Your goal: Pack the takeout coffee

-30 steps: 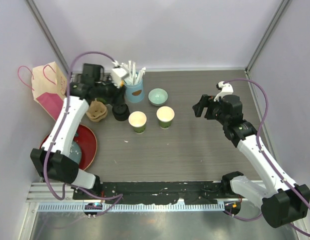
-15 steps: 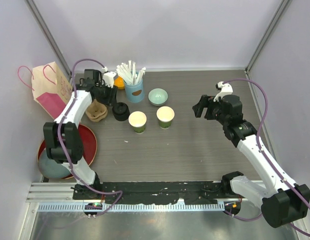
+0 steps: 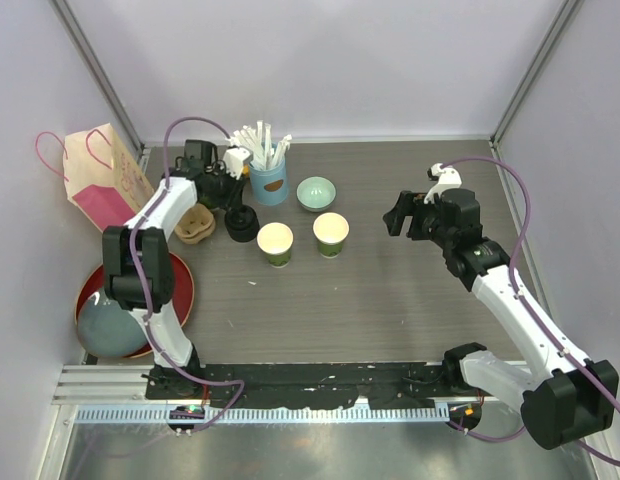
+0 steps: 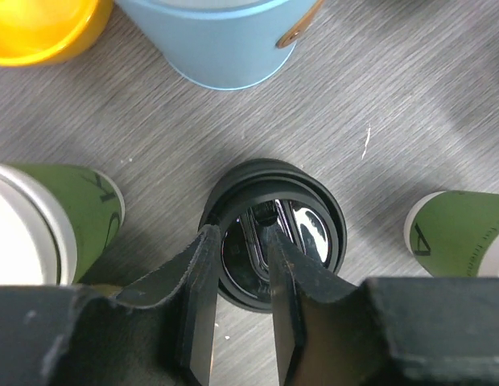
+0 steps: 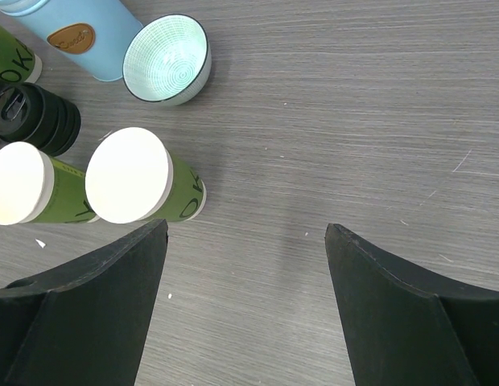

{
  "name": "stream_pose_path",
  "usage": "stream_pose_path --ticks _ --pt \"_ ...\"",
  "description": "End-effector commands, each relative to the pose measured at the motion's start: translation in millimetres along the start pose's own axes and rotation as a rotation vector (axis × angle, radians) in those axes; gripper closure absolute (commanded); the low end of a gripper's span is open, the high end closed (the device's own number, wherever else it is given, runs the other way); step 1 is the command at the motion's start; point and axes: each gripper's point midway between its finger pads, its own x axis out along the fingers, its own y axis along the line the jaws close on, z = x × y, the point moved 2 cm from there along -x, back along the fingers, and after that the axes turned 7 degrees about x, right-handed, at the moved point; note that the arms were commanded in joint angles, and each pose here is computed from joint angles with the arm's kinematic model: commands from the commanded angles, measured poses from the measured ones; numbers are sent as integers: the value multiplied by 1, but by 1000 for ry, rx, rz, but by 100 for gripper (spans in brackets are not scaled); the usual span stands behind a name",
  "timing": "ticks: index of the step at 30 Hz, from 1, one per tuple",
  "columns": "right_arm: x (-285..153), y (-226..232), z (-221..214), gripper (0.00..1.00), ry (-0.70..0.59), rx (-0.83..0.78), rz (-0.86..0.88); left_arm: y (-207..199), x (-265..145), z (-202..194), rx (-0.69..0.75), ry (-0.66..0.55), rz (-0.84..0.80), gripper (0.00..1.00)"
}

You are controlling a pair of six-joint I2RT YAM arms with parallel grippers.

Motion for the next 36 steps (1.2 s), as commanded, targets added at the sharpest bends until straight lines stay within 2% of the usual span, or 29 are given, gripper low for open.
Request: stream_pose_path --ticks 1,7,17,22,36 --pt "-1 7 7 16 -21 -16 33 8 0 27 127 -71 -4 67" --pt "-2 6 3 16 -15 -18 34 2 5 30 197 -75 -79 64" --pt "-4 5 0 16 -7 -28 35 -7 11 9 228 28 -186 66" --pt "-4 5 -3 16 3 -30 42 -9 12 4 264 40 -214 66" --pt "-3 6 -7 15 20 -34 48 -5 10 -6 261 79 -170 65"
